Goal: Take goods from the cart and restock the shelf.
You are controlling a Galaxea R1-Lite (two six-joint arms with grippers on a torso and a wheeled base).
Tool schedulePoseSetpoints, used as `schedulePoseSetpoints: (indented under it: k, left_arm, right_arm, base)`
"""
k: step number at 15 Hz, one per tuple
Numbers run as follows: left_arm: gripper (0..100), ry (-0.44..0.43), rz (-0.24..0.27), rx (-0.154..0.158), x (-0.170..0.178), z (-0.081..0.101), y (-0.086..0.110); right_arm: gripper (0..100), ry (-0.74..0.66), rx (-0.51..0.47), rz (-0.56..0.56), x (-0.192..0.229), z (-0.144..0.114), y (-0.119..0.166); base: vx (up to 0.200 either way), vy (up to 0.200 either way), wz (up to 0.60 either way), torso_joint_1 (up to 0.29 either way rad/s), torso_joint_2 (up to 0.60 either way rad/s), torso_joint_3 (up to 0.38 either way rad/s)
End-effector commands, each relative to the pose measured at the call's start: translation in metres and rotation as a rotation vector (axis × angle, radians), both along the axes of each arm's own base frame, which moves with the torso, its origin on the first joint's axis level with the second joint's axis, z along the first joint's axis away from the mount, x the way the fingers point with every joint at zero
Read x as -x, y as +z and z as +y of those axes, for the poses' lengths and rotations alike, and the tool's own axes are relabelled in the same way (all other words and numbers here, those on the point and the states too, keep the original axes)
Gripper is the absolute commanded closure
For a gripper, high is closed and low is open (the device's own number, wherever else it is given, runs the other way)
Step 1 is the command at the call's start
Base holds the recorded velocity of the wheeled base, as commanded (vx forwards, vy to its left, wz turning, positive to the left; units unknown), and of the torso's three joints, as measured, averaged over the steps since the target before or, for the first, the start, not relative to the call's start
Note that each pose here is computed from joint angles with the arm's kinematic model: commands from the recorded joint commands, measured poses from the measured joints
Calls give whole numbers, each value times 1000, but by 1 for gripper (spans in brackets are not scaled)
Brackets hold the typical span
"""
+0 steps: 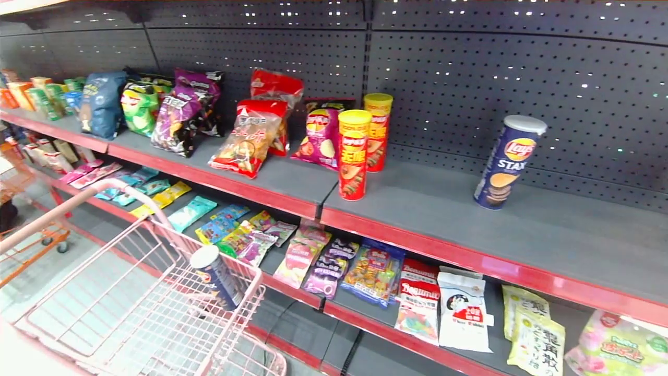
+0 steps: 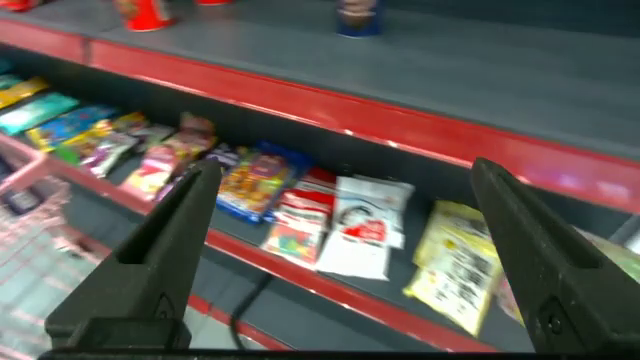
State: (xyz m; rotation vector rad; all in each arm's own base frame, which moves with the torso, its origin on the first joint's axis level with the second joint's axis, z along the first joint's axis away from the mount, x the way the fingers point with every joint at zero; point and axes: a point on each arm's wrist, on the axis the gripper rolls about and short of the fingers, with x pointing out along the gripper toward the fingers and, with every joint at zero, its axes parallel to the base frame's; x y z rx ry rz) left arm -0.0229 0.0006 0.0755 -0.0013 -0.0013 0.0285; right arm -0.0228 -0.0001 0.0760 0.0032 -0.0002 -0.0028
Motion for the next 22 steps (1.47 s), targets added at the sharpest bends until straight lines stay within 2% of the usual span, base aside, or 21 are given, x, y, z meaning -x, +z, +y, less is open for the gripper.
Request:
schedulePoseSetpoints:
  k: [1,4,8,22]
  left_arm:
    - [0,-1,0,2,0,0,0]
    - [0,-1,0,0,0,0,0]
    - [0,-1,1,2,0,0,0]
    - [0,-1,3,0,0,0,0]
  right_arm:
    - [0,0,0,2,0,0,0]
    - [0,0,-1,2,0,0,0]
    - [0,-3,-11,2,0,0,0]
    - [0,-3,-11,2,0,0,0]
  base:
    - [0,0,600,2,-2,-2]
    - [0,0,600,2,-4,2]
    - [0,0,0,-10,18,14]
    - [0,0,0,-144,354,203]
